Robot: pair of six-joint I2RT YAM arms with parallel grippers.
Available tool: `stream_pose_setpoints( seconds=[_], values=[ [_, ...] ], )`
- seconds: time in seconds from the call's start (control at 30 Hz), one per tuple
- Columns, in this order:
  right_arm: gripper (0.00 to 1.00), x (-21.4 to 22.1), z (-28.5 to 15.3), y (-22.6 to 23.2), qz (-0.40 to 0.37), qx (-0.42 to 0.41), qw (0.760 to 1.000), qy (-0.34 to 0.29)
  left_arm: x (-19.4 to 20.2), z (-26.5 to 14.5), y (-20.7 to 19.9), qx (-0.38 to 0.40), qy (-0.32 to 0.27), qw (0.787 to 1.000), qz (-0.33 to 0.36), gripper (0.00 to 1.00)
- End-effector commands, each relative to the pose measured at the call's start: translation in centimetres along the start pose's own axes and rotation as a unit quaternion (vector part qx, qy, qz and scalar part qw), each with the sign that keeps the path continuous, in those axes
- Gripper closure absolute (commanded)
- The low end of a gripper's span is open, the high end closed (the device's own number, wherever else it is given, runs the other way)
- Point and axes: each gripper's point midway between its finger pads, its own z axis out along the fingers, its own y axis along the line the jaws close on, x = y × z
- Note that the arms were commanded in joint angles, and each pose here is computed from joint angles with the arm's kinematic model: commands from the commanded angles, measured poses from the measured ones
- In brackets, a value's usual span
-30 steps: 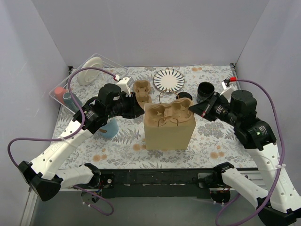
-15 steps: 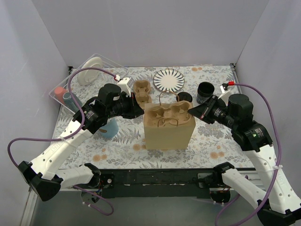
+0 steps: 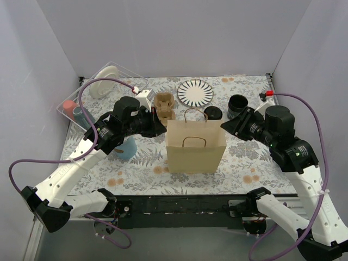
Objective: Pack the takeout coffee
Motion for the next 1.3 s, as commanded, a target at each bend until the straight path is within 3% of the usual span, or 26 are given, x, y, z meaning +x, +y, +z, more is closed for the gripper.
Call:
stream_pose_setpoints(
  seconds=[0.0,0.1,0.3,0.4,0.63,0.8,1.07,1.27],
  values=[
    [0.64,-2.4,-1.4,2.3,-0.07,-0.024,0.997,-0.025,-0.7,-1.1,-1.0,0.015,-0.008,1.0,0.001,1.0],
    [0.64,-2.7,-2.0,2.3,-0.102,-0.01,0.995,-0.009,-0.9,-1.2,-1.2,0.017,-0.01,1.0,-0.001,0.99],
    [0.64,-5.5,-3.3,2.5,-0.128,0.029,0.99,-0.051,-2.5,-2.1,-1.8,0.015,-0.033,0.999,0.0,0.51],
    [0.61,-6.7,-3.0,1.9,-0.146,0.056,0.985,-0.066,-2.8,-2.2,-1.8,0.012,-0.037,0.999,0.008,0.43],
    [0.49,-10.4,0.0,-1.2,-0.208,0.173,0.96,-0.072,-1.1,-1.3,-0.5,-0.015,-0.001,1.0,-0.009,0.44],
    [0.35,-12.2,2.4,-2.4,-0.224,0.209,0.949,-0.072,-0.8,-0.9,-0.2,-0.021,0.008,1.0,-0.017,0.44],
    [0.26,-12.5,5.7,-2.7,-0.214,0.19,0.956,-0.058,0.1,0.5,0.4,-0.03,0.031,0.999,-0.021,0.45],
    [0.26,-11.8,6.1,-3.0,-0.214,0.182,0.958,-0.048,0.1,1.3,0.7,-0.038,0.039,0.998,-0.016,0.53]
  ],
)
